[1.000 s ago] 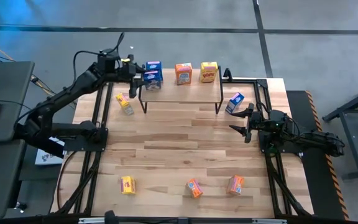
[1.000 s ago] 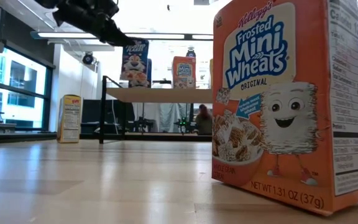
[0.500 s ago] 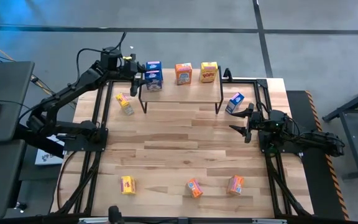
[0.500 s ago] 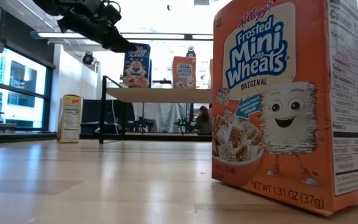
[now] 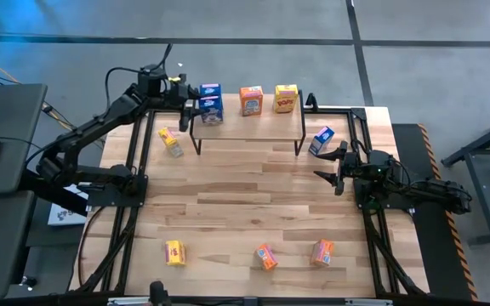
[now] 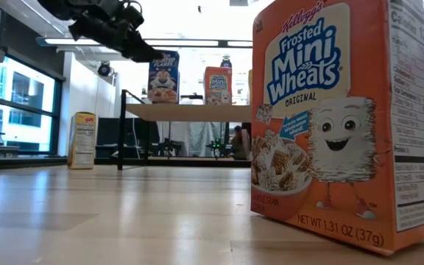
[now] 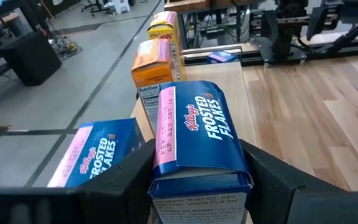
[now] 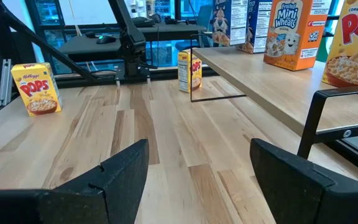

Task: Stack cereal on shelf
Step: Put the bottom blue cereal box aligned with the other blue cereal box on the shelf

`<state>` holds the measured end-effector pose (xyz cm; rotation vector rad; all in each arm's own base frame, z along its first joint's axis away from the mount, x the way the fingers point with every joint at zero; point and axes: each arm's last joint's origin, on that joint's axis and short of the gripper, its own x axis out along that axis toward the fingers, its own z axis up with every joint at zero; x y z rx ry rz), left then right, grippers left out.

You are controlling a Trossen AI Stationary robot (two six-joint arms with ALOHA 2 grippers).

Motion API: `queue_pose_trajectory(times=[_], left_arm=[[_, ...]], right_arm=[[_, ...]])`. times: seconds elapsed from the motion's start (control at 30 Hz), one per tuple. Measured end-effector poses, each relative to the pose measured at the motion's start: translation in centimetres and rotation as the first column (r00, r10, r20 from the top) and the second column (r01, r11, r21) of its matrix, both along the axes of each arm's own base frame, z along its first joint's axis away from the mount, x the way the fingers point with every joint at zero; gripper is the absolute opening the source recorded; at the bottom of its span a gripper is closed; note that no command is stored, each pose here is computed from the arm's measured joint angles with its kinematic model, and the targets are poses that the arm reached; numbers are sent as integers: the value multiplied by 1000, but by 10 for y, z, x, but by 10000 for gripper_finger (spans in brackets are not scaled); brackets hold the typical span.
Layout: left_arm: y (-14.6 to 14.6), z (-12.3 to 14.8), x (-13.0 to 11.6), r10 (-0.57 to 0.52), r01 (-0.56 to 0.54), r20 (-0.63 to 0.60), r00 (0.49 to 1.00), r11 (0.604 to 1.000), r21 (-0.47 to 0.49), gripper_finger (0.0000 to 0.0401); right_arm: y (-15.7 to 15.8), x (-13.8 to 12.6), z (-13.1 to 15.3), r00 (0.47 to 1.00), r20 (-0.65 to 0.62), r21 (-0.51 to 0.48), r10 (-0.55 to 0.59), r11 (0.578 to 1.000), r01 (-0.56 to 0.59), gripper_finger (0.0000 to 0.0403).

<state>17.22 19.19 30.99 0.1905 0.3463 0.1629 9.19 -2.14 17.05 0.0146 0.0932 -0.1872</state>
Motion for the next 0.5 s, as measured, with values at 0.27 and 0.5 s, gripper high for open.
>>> queue_pose_trajectory(times=[0.27,0.5], left_arm=[[0,-4,0,4,-4,3,1000,1000,-8,193],[3,-7,2,13,-13,-9,1000,1000,-17,193]], right_arm=[[0,0,0,1000,0,0,0,1000,0,273],[0,0,0,1000,0,0,0,1000,0,273]])
